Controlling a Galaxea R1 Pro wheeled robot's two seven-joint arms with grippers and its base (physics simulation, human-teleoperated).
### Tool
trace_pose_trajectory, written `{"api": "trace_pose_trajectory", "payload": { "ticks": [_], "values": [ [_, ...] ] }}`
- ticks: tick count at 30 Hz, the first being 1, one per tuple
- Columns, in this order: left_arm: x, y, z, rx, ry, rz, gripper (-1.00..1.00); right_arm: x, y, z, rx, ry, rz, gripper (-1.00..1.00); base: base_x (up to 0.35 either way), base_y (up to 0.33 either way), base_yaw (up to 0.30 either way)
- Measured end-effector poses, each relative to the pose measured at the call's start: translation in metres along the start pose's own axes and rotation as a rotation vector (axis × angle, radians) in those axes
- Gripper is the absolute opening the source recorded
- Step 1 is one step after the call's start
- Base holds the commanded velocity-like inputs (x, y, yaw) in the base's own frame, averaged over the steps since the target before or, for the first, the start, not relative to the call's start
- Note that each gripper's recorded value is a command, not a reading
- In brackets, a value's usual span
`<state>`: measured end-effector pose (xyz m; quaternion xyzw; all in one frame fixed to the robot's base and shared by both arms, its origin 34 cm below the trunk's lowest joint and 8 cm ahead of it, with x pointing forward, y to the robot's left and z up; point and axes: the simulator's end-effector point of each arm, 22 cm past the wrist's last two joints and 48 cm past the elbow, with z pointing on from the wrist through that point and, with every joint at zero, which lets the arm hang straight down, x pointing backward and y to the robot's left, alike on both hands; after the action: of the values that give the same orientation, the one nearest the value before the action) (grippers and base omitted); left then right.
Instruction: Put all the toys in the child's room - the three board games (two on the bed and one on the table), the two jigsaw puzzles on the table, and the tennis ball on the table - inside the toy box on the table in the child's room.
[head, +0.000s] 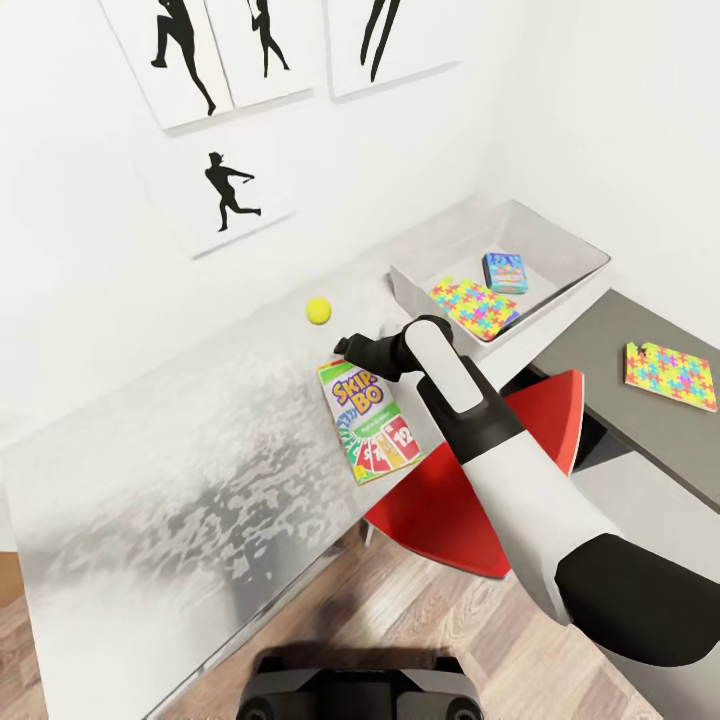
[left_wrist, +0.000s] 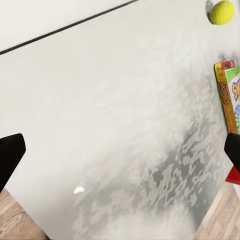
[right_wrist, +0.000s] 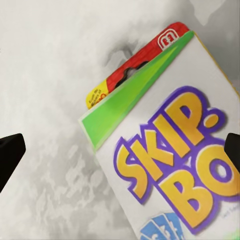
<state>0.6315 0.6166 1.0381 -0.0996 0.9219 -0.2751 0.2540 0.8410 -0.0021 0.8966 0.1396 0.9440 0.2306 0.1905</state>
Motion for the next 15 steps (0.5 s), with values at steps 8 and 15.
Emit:
{"api": "trace_pose_trajectory", "payload": {
  "ticks": [8, 15],
  "values": [
    [0.0005, 0.0004, 0.0008, 0.0, 0.001, -0.001, 1.0, -0.0013, 0.0013, -0.0009, -0.004, -0.004, -0.001, 1.0, -0.005, 0.0, 0.0],
    [0.0016, 0.0025, 0.0033, -0.003, 0.007, -0.002, 1.0, -0.0067, -0.0015, 0.0007, 0.002, -0.015, 0.007, 1.0, 0.0, 0.0, 0.0]
  ]
}}
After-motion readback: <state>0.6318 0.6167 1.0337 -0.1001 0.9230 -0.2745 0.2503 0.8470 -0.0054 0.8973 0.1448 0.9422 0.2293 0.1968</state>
